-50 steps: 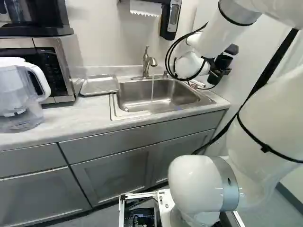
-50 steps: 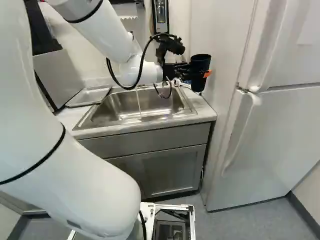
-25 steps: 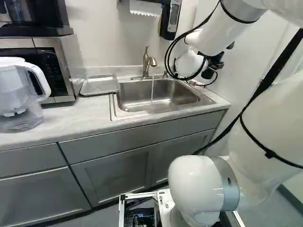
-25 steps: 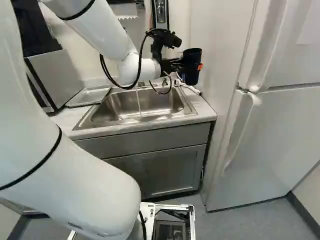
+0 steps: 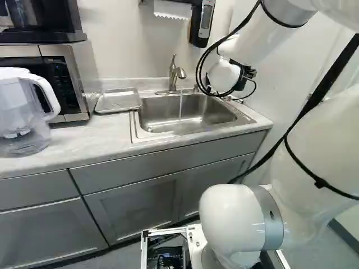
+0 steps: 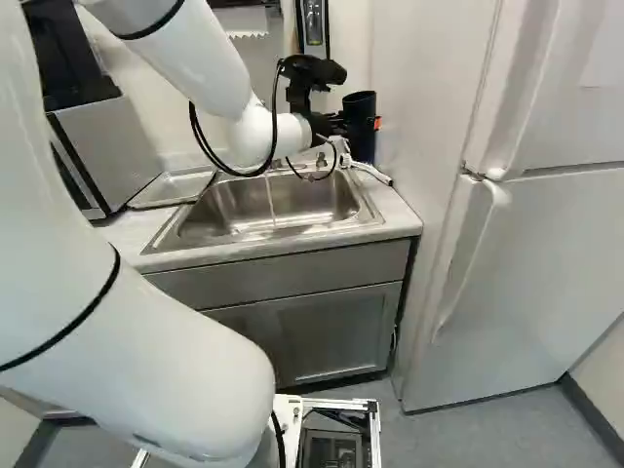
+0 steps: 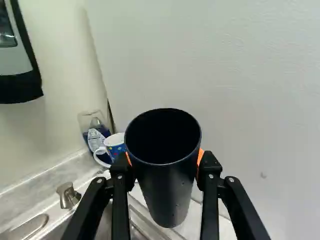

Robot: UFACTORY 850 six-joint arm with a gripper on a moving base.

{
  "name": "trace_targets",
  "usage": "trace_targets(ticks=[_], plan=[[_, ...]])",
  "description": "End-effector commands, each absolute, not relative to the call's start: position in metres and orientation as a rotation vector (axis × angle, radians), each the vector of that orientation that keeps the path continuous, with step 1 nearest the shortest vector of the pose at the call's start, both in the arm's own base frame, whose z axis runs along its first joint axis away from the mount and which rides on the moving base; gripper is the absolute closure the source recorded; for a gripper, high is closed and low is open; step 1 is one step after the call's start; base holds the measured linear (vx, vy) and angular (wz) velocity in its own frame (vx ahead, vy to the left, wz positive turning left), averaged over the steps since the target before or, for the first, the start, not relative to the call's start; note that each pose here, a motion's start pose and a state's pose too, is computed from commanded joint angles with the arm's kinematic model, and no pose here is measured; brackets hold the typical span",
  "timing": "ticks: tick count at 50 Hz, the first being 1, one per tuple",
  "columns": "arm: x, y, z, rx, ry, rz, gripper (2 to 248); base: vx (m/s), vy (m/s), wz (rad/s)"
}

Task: Rinse the cup and place it in the tray

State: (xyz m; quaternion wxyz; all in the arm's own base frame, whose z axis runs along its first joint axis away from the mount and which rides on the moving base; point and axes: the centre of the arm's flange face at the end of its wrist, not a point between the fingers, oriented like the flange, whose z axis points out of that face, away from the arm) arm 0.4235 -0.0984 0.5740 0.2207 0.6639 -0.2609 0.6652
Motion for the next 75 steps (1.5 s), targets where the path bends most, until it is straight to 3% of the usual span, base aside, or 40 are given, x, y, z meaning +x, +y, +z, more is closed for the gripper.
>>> trace_targets(ticks=[39,75], plan=[[0.435,-0.075,0.574,2.032,-0.675,2.087,124,0.000,0.000,0.000],[0.440,-0.060,0.564,2.190,-0.313,2.023,124,0.000,0.000,0.000]])
